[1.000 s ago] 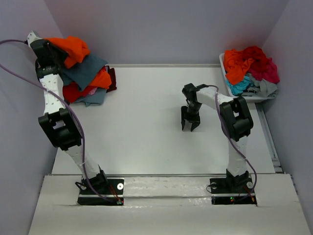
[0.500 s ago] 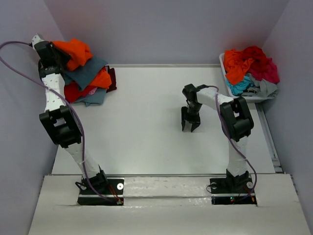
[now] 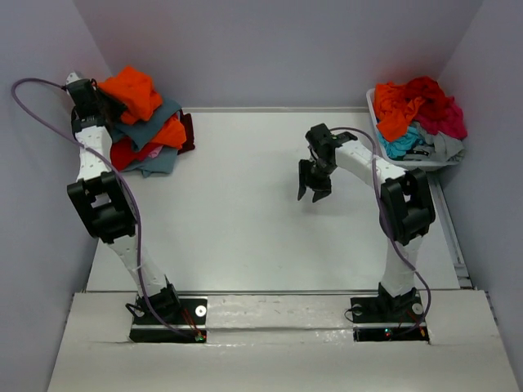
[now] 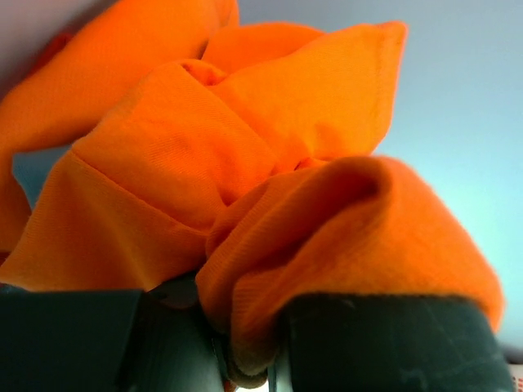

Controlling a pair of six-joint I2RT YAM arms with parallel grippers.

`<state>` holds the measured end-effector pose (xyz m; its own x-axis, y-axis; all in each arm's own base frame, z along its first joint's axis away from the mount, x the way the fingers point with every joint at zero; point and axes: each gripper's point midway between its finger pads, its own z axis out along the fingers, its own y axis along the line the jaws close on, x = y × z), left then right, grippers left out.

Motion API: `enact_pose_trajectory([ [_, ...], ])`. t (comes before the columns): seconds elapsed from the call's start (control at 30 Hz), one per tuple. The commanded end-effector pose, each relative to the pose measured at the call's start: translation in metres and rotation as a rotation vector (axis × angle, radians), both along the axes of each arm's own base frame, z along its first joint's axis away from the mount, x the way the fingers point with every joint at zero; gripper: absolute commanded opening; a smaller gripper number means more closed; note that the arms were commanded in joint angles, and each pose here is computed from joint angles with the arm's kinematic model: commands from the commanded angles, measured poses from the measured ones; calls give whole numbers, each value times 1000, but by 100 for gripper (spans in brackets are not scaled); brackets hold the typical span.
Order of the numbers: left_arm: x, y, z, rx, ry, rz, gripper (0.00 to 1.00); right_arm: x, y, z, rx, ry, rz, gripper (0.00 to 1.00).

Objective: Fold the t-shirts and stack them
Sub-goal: Put the neatly folded tshirt into the corner of the board with the left arm

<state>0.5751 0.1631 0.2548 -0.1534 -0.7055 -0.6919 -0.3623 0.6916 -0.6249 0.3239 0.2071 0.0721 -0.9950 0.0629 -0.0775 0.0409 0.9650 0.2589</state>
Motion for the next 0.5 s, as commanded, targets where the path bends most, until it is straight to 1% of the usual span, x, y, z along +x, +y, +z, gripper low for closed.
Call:
enact_pose_trajectory([
  [0.0, -20, -6, 13, -24, 2, 30, 6, 32, 26, 41, 115, -180, 47, 57],
  [0.07, -28, -4, 11, -7, 23, 51, 6, 31, 31, 46, 150, -192, 67, 57],
  [0.1, -32, -6, 15, 6, 24, 64, 6, 31, 33, 44, 163, -194, 74, 57],
  [0.27, -47, 1, 6, 33, 91, 115, 6, 26, 40, 40, 221, -213, 106, 57],
  [0.43, -52, 9, 14, 39, 107, 169, 6, 25, 49, 36, 267, -201, 132, 57],
  [0.47, -51, 9, 22, 42, 96, 169, 6, 29, 51, 41, 277, -214, 139, 57],
])
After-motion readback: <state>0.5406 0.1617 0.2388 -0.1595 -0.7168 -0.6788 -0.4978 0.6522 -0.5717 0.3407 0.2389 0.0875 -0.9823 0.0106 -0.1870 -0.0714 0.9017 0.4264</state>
